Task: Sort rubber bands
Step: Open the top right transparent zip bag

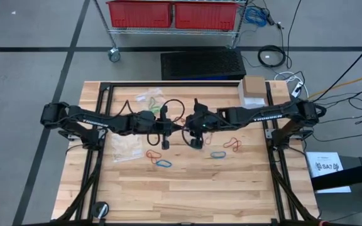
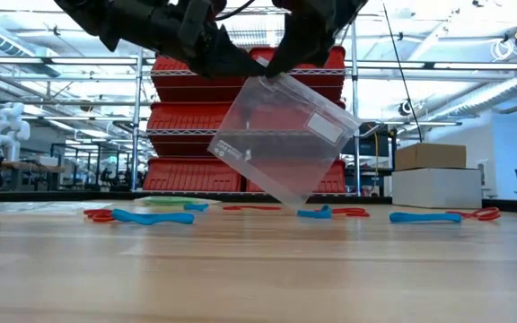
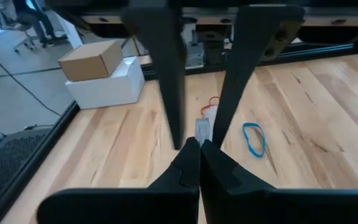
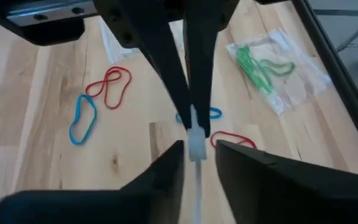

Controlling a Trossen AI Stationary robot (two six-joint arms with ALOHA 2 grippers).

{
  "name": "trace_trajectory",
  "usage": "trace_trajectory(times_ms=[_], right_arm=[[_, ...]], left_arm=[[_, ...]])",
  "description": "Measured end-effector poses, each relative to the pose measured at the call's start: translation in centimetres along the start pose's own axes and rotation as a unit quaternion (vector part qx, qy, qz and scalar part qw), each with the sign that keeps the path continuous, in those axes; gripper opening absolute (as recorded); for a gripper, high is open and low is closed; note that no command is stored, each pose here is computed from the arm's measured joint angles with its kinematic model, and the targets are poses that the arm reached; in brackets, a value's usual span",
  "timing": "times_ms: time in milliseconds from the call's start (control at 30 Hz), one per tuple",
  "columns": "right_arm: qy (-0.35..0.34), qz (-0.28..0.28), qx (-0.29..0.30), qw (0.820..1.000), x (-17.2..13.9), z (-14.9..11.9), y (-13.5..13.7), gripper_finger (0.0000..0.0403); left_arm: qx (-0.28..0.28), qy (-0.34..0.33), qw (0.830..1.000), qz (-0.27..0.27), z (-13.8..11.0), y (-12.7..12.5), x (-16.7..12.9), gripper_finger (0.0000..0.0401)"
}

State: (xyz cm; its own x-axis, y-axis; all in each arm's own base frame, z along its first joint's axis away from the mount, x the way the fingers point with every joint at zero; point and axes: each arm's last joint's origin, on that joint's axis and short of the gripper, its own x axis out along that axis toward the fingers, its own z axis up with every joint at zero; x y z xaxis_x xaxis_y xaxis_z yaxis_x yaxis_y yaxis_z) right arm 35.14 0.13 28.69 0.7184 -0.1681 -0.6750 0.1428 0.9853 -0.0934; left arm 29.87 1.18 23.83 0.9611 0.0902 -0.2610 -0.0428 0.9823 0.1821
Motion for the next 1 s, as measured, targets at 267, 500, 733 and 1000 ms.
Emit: trace_trajectory(times_ms=[267, 500, 733, 1000], right_arm=[[0.007, 0.006, -0.008, 1.0, -0.1, -0.2, 0.6, 0.0014], [0.058, 0.001, 0.002, 0.998, -0.2, -1.2, 0.5, 0.0016], [0.114, -0.004, 0.014, 0.993, -0.4, -2.2, 0.4, 0.0014], [0.184, -0.018, 0.04, 0.982, -0.8, -3.6, 0.3, 0.0014]], left_arm=[[0.009, 0.003, 1.0, 0.002, 0.0, 0.0, 0.0, 0.0], [0.011, 0.005, 1.0, 0.009, -0.1, 0.0, 0.0, 0.0], [0.013, 0.005, 1.0, 0.014, 0.0, 0.1, 0.0, 0.0], [0.021, 0.006, 0.999, 0.027, 0.0, 0.2, -0.1, 0.0]])
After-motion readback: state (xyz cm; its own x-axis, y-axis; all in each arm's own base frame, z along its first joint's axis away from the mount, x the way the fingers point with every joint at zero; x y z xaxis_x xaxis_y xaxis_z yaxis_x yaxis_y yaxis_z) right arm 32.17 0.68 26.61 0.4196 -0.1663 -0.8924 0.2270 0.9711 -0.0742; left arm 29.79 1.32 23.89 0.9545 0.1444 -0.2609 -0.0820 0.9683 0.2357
